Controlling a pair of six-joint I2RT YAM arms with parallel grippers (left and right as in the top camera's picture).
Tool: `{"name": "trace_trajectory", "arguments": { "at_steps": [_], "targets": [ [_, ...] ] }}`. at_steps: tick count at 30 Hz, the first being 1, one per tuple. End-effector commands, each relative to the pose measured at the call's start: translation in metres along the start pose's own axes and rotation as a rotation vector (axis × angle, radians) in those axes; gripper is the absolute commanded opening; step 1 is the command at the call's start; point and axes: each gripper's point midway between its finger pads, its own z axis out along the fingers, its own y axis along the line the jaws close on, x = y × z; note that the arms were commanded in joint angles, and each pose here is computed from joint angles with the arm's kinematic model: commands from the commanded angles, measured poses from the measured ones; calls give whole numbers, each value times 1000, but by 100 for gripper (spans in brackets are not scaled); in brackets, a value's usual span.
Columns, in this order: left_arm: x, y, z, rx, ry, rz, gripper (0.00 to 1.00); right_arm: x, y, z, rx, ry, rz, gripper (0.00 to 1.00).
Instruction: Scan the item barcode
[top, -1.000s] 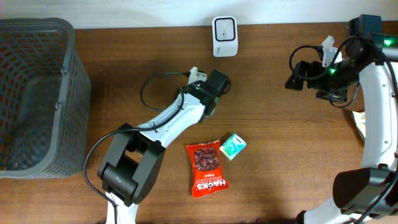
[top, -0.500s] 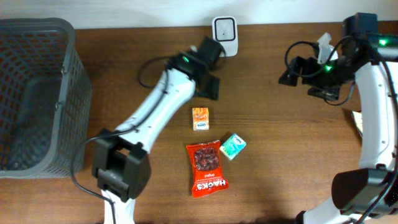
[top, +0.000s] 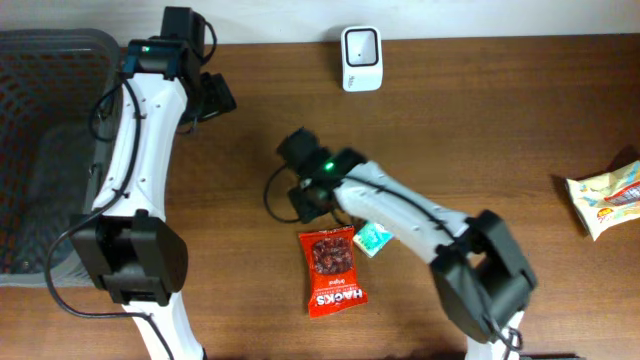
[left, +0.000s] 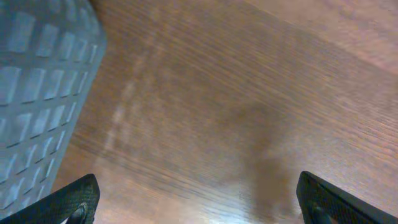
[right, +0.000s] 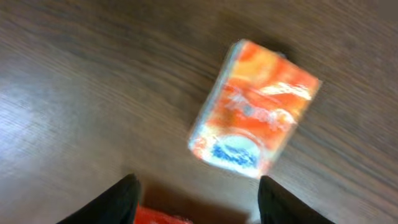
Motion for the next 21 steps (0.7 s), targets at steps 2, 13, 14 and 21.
{"name": "trace_trajectory", "arguments": {
  "at_steps": [2, 13, 14, 21],
  "targets": [
    [-6, 7, -13, 11, -21, -32, 99, 0, -3, 30, 84, -4, -6, 56],
    [-3, 9, -13, 4, -10, -30, 99, 3, -7, 55, 114, 10, 17, 34],
    [-3, 9, -13, 4, -10, -30, 99, 3, -7, 55, 114, 9, 16, 29],
    [-3, 9, -13, 4, -9, -29, 99, -12, -13, 42, 125, -8, 34, 4]
  ]
}}
